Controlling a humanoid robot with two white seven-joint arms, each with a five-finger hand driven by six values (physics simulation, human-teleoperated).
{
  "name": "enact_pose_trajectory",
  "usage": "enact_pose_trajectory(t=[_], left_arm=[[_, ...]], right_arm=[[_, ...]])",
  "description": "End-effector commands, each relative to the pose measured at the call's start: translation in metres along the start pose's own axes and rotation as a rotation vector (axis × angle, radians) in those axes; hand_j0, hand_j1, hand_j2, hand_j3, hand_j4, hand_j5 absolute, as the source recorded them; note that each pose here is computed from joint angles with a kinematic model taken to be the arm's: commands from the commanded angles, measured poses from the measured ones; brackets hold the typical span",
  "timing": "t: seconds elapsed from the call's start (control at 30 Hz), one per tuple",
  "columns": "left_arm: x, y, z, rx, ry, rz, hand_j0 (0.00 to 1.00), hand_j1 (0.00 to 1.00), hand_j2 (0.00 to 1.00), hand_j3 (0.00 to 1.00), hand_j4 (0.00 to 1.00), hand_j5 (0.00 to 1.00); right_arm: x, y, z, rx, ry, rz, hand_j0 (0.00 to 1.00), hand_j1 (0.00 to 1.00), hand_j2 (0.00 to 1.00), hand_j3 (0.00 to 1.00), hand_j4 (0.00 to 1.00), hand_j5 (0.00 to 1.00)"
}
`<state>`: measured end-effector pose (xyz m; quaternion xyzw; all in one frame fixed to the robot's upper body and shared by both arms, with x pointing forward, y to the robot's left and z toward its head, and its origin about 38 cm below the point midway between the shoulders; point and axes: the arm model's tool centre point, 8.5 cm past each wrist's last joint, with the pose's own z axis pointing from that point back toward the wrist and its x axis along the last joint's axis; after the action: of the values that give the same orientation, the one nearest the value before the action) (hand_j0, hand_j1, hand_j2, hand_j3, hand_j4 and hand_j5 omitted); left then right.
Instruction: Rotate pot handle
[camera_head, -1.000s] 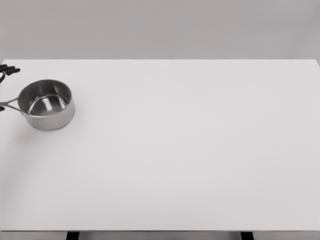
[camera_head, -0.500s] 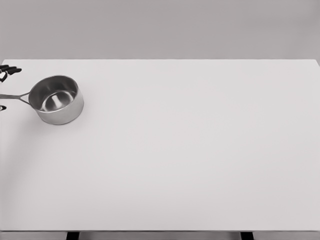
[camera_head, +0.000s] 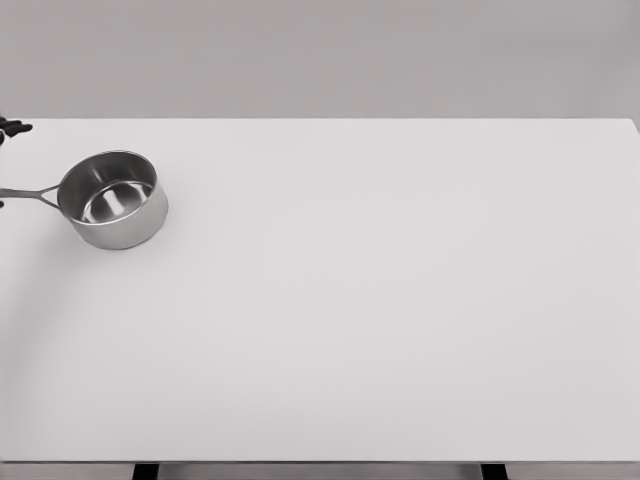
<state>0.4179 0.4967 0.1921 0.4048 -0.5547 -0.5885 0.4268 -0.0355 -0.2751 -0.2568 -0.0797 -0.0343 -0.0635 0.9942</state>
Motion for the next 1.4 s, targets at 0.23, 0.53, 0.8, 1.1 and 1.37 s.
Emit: enact_pose_trajectory(t=[0.23,0.53,0.8,1.1,1.37], left_arm=[[0.003,-0.006,-0.005,-0.004,-0.001,0.010,1.00,1.00,1.00,1.00,1.00,1.00],[0.001,-0.004,-0.015,-0.004,0.011,0.005,1.00,1.00,1.00,1.00,1.00,1.00],[0.000,-0.005,-0.014,-0.004,0.011,0.010,1.00,1.00,1.00,1.00,1.00,1.00],[0.002,-0.004,-0.017,-0.004,0.006,0.006,1.00,1.00,1.00,1.00,1.00,1.00],[0.005,0.000,-0.023,0.005,-0.002,0.000,1.00,1.00,1.00,1.00,1.00,1.00]], right_arm=[[0.000,0.000,0.000,0.000,0.000,-0.001,1.00,1.00,1.00,1.00,1.00,1.00],[0.000,0.000,0.000,0.000,0.000,-0.001,1.00,1.00,1.00,1.00,1.00,1.00],[0.000,0.000,0.000,0.000,0.000,-0.001,1.00,1.00,1.00,1.00,1.00,1.00],[0.001,0.000,0.000,0.000,-0.002,-0.001,1.00,1.00,1.00,1.00,1.00,1.00],[0.000,0.000,0.000,0.000,0.000,-0.001,1.00,1.00,1.00,1.00,1.00,1.00]])
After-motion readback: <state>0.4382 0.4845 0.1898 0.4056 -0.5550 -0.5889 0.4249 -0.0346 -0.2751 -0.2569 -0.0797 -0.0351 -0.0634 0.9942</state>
